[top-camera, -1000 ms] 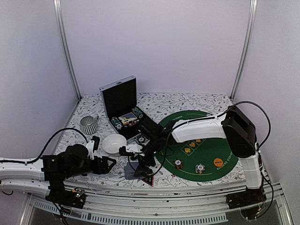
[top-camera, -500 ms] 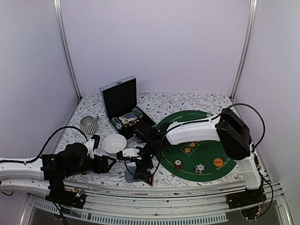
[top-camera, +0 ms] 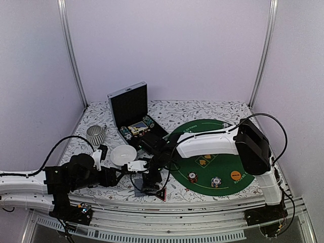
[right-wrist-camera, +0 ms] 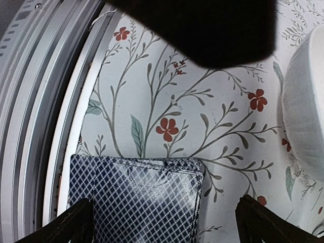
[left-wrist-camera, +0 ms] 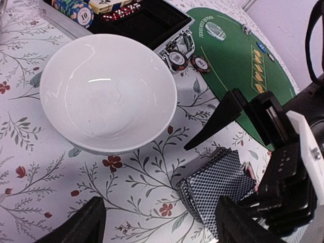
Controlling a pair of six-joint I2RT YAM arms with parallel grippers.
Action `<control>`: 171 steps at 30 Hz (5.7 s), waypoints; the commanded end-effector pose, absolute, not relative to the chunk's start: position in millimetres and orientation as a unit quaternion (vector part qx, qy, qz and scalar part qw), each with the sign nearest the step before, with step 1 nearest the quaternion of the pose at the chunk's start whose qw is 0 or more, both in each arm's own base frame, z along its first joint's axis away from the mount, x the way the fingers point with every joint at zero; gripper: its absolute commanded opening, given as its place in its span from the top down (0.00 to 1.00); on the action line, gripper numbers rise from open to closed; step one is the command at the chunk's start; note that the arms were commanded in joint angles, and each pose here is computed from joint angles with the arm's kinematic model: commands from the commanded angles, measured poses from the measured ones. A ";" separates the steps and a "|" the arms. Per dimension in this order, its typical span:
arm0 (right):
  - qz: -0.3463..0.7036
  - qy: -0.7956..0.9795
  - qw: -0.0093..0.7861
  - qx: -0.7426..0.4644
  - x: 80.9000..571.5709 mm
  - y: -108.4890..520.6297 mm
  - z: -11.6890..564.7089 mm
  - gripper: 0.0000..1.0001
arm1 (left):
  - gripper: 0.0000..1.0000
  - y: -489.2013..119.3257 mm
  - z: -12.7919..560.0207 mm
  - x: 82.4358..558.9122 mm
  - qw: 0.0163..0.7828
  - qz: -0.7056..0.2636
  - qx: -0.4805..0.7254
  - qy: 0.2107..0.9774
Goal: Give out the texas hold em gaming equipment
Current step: Adjust the face-down deck piles at the center of the board, then pick up the face-down deck piles from the center of the board, then pick up the poker card from the face-down deck piles.
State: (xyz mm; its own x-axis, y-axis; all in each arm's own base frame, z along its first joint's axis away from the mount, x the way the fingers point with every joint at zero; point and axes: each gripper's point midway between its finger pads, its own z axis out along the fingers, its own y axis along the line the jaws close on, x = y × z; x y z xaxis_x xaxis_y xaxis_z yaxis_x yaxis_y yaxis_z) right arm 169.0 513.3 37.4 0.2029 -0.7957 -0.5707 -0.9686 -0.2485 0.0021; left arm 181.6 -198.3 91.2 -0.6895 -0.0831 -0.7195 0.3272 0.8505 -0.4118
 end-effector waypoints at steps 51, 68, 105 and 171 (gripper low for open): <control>0.386 0.879 0.104 -0.259 195.2 465.3 59.4 0.32 | 0.02 -312.0 165.2 122.3 0.462 -0.284 0.530 0.652; 0.395 0.879 0.105 -0.245 199.5 449.1 46.6 0.30 | 0.02 -311.5 63.6 147.8 0.286 -0.098 0.681 0.667; 0.409 0.871 0.127 -0.239 205.4 438.6 67.1 0.28 | 0.08 -297.8 24.5 162.5 0.177 -0.153 0.640 0.732; 0.413 0.850 0.186 -0.269 230.5 446.4 110.2 0.20 | 0.41 -310.6 143.2 193.4 0.381 -0.080 0.611 0.689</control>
